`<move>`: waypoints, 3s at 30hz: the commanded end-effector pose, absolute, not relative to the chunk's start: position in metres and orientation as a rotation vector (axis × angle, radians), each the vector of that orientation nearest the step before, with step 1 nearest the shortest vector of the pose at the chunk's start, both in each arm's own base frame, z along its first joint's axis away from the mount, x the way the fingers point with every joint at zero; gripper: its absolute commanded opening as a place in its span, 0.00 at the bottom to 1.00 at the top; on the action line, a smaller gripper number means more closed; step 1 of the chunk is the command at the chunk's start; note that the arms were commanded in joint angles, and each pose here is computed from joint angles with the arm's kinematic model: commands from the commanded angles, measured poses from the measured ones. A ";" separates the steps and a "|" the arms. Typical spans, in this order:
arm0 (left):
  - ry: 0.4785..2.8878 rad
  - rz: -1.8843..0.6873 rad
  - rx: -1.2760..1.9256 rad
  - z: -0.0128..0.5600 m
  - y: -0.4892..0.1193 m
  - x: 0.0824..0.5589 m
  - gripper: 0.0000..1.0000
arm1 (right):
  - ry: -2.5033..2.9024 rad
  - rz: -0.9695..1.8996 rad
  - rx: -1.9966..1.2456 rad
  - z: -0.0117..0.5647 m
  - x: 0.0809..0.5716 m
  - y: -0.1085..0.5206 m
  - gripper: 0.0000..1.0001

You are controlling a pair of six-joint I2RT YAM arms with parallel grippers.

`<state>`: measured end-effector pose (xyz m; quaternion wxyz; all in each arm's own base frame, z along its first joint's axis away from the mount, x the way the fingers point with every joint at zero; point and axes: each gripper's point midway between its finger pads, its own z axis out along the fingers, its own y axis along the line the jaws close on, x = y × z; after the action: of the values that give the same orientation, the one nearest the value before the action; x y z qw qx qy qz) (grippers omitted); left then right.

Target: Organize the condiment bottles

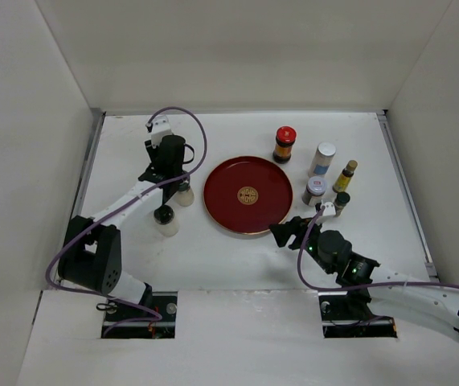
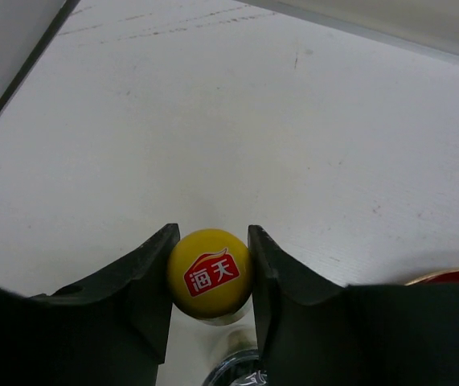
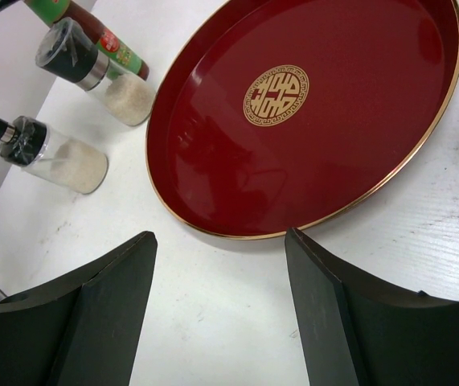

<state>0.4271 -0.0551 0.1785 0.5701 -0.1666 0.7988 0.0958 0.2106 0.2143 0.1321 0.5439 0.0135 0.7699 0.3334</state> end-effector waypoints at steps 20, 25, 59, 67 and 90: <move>1.508 -0.027 -0.371 0.362 -0.111 0.456 0.19 | 1.767 0.829 0.060 0.152 0.213 0.216 0.72; 1.530 -0.135 -0.274 0.361 -0.173 0.450 0.19 | 1.764 0.823 0.071 0.152 0.214 0.213 0.73; 1.688 -0.204 -0.074 0.241 -0.279 0.448 0.64 | 1.762 0.813 0.082 0.151 0.215 0.211 0.73; 1.626 -0.247 -0.097 0.288 -0.252 0.405 0.82 | 1.754 0.819 0.082 0.153 0.214 0.210 0.73; 1.923 0.102 -0.265 0.154 -0.109 0.342 0.87 | 1.765 0.809 0.073 0.153 0.215 0.212 0.96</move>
<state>0.3302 -0.1070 0.1410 0.5387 -0.0831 0.8363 0.0599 0.2109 0.2109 0.1394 0.5517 0.0209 0.7624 0.3374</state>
